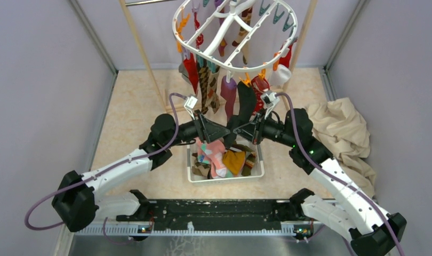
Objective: Remove the socks clipped to the hanger
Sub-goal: Remove the sock from the hanger.
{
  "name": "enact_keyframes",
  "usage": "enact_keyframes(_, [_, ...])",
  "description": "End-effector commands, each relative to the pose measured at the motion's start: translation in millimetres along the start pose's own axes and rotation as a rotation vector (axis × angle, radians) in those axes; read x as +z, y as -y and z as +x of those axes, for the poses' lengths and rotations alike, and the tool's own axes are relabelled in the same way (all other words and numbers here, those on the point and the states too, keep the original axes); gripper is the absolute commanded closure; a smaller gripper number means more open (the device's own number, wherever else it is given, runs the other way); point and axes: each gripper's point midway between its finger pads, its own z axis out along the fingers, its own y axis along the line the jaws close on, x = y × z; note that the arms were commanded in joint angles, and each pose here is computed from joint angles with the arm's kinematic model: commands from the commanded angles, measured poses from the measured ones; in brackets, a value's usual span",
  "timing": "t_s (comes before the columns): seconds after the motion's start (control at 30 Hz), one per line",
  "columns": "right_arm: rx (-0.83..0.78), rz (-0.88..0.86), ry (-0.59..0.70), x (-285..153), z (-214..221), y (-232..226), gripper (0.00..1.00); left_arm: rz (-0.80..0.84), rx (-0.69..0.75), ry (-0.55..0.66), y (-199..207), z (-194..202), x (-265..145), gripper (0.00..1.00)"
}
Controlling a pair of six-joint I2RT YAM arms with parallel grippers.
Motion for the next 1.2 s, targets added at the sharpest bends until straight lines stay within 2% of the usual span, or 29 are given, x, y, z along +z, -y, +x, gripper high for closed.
enact_keyframes(0.0, [-0.028, -0.044, 0.066, -1.5, -16.5, -12.4, 1.0, 0.043, 0.003, 0.003, 8.4, -2.3, -0.9, 0.38])
enact_keyframes(0.03, [-0.03, -0.05, 0.071, -1.7, -17.9, -14.1, 1.0, 0.026, -0.003, -0.002, 5.4, -1.1, -1.0, 0.3])
enact_keyframes(0.1, [-0.034, -0.052, 0.075, -1.4, -20.6, -15.1, 1.0, 0.031, 0.003, -0.003, 5.5, 0.0, -2.7, 0.3])
enact_keyframes(0.27, [-0.04, -0.057, 0.077, -0.9, -22.6, -16.5, 1.0, 0.042, -0.011, -0.008, 5.2, 3.8, -5.7, 0.17])
enact_keyframes(0.83, [-0.016, -0.077, 0.07, 2.4, -17.7, -16.6, 1.0, 0.104, -0.029, -0.028, 12.7, 7.3, -4.5, 0.13])
enact_keyframes(0.93, [-0.014, -0.075, 0.065, 2.7, -15.5, -15.6, 1.0, 0.11, -0.028, -0.028, 13.2, 6.4, -2.4, 0.21])
enact_keyframes(1.07, [-0.009, -0.078, 0.057, 3.0, -12.4, -15.0, 1.0, 0.126, -0.016, -0.018, 16.1, 3.9, -1.8, 0.49])
enact_keyframes(1.17, [-0.007, -0.077, 0.052, 3.5, -10.3, -14.0, 1.0, 0.131, -0.013, -0.02, 17.5, 3.4, -1.8, 0.62])
